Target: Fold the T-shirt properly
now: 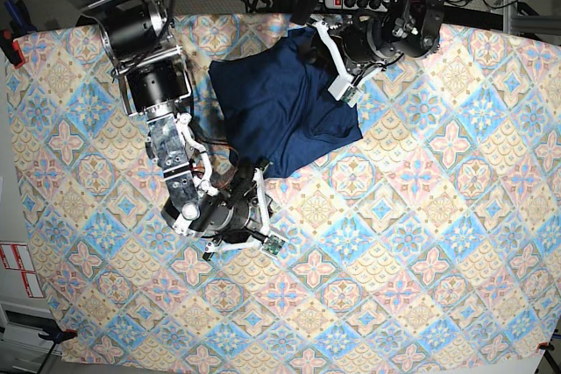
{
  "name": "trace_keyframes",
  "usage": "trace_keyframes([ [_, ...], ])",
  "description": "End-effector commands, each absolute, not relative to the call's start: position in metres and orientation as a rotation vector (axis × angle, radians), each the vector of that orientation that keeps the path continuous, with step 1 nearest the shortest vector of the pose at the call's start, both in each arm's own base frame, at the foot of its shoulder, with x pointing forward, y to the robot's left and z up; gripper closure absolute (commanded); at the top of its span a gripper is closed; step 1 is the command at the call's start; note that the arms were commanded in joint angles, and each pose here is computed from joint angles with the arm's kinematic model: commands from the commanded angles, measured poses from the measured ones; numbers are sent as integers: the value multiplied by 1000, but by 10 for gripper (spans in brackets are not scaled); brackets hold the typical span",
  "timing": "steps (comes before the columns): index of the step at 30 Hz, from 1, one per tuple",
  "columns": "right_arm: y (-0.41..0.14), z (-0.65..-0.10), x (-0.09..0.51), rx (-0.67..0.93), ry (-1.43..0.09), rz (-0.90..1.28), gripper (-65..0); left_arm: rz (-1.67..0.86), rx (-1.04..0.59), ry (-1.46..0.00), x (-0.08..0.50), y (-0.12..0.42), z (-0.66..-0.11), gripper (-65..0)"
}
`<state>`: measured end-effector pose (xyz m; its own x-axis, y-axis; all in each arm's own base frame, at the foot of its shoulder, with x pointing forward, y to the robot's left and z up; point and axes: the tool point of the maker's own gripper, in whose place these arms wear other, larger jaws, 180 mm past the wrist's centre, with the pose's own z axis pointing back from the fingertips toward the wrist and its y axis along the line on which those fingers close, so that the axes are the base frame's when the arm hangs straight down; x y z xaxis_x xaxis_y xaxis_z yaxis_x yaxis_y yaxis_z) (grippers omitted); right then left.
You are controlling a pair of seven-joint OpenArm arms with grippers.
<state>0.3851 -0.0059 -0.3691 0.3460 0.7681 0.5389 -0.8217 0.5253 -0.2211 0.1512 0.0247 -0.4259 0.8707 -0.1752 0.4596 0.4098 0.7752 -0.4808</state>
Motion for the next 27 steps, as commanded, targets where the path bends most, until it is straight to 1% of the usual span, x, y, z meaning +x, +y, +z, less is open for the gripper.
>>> trace_keyframes([
  [1,-8,-364,389,87,-654,1028,-149,-317,-607,-454,161,29,-415,-112],
  [5,-10,-375,386,96,-622,1024,-149,-297,-595,-507,166,37,-401,-111],
  [9,-12,-390,381,109,-576,1016,-148,-371,-643,-496,156,11,-394,-111],
  [10,-13,-395,379,114,-560,1013,-139,-388,-653,-491,154,5,-393,-110],
  [12,-14,-400,379,114,-539,1011,-101,-402,-669,-472,149,-2,-396,-106],
  [15,-19,-403,387,107,-513,1005,-22,-409,-645,-447,149,1,-407,-105],
  [17,-20,-412,385,122,-487,997,-2,-405,-622,-417,146,5,-419,-104],
  [22,-17,-436,376,189,-459,970,-2,-412,-566,-387,151,15,-438,-104],
  [27,-22,-450,365,177,-395,996,-2,-449,-496,-398,162,25,-442,-104],
])
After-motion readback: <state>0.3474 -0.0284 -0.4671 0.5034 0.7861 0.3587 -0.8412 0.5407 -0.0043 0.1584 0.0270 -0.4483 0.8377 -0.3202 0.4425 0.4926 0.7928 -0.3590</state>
